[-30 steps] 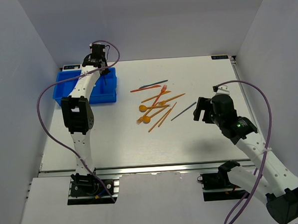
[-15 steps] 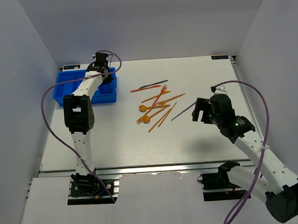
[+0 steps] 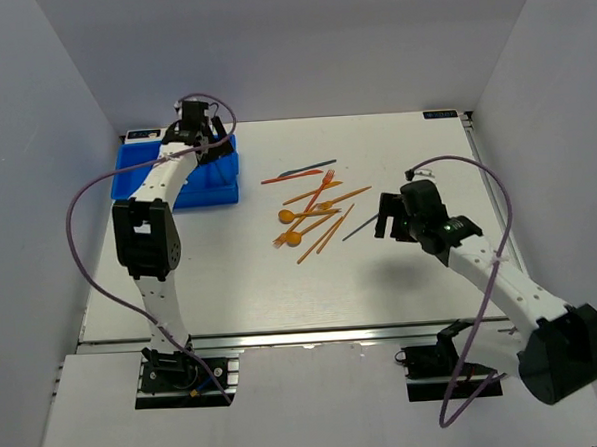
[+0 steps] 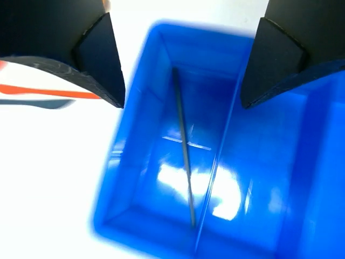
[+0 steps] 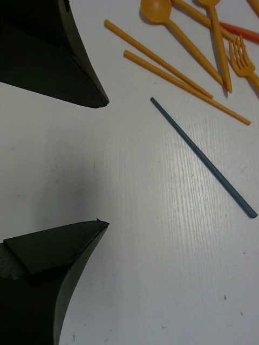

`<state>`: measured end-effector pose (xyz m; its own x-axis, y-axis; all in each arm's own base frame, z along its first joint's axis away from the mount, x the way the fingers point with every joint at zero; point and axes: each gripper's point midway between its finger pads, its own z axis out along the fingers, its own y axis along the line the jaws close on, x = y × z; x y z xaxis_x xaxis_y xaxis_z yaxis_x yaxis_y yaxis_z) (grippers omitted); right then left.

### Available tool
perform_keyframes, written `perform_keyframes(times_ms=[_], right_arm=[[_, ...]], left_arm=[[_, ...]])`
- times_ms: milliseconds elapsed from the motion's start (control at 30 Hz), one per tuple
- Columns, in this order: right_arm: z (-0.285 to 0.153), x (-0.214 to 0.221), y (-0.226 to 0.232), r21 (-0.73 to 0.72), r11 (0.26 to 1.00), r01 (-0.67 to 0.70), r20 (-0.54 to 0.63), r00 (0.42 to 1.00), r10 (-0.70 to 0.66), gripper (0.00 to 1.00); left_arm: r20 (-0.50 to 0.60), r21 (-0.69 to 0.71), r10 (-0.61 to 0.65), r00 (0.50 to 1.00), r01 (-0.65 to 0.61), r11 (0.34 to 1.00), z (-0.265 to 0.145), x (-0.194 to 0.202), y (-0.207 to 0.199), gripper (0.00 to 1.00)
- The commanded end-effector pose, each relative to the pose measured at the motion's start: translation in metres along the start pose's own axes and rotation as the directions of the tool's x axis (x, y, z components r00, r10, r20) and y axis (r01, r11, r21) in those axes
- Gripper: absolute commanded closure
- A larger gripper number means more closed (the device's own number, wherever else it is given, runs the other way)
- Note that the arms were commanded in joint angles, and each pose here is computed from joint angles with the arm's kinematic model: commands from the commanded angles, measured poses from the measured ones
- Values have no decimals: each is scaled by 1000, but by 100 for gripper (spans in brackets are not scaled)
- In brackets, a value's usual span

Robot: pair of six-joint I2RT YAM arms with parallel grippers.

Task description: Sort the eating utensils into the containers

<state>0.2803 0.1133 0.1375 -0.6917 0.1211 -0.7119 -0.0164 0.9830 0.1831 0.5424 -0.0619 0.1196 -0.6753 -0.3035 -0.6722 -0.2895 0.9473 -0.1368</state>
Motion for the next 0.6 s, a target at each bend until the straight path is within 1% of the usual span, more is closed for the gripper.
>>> perform_keyframes(times_ms=[0,67,100,133,167,200,233,267,300,333,367,400,433,467,500,533,567], right_arm=[[15,-29,4,36,998,-54,70,996,51,11],[32,-26,-2,106,990,-90,47,995,85,11],[36,-31,-2,126,986,-113,53,993,107,11],[41,-32,-7,169,976,-134,58,990,126,11],[51,-25,-9,200,964,-175,36,985,171,11],[55,-24,-9,212,958,-195,35,981,192,14],[60,-22,-11,231,949,-215,38,977,212,15],[67,-17,-12,250,937,-244,33,969,244,16],[73,-20,-10,241,933,-266,54,964,261,20],[77,-21,-12,253,927,-276,67,961,268,23],[85,-17,-13,270,923,-274,56,962,269,25],[89,-18,-12,275,920,-279,57,960,274,27],[92,-27,-10,283,914,-290,74,957,280,28],[101,-22,-12,311,908,-280,55,959,277,29],[104,-24,-13,326,900,-288,60,957,285,30],[108,-25,-14,345,894,-285,60,957,283,32],[116,-28,-14,358,890,-282,61,958,279,32]], left_arm=[[257,98,-79,963,55,994,-101,-90,-12,2],[278,135,-82,957,46,990,-122,-96,-15,2],[307,159,-86,948,38,987,-143,-104,-16,2],[315,173,-88,945,34,984,-154,-106,-17,2],[301,195,-84,950,25,981,-160,-99,-18,2],[321,218,-83,944,12,976,-184,-101,-17,2],[323,231,-84,943,7,973,-195,-98,-16,2],[316,257,-76,946,-8,966,-204,-92,-19,2],[290,257,-54,956,-23,966,-204,-75,-15,2],[325,284,-63,944,-34,958,-230,-74,-13,2],[327,296,-53,944,-49,954,-238,-67,-13,2],[299,308,-18,954,-78,948,-234,-45,-14,2],[327,331,-19,945,-96,939,-254,-41,-12,2],[326,340,-9,945,-108,934,-257,-33,-10,2],[330,361,3,944,-129,924,-261,-26,-12,2],[301,362,24,953,-137,922,-252,-7,-7,2],[319,389,22,947,-152,908,-263,-2,-7,2]])
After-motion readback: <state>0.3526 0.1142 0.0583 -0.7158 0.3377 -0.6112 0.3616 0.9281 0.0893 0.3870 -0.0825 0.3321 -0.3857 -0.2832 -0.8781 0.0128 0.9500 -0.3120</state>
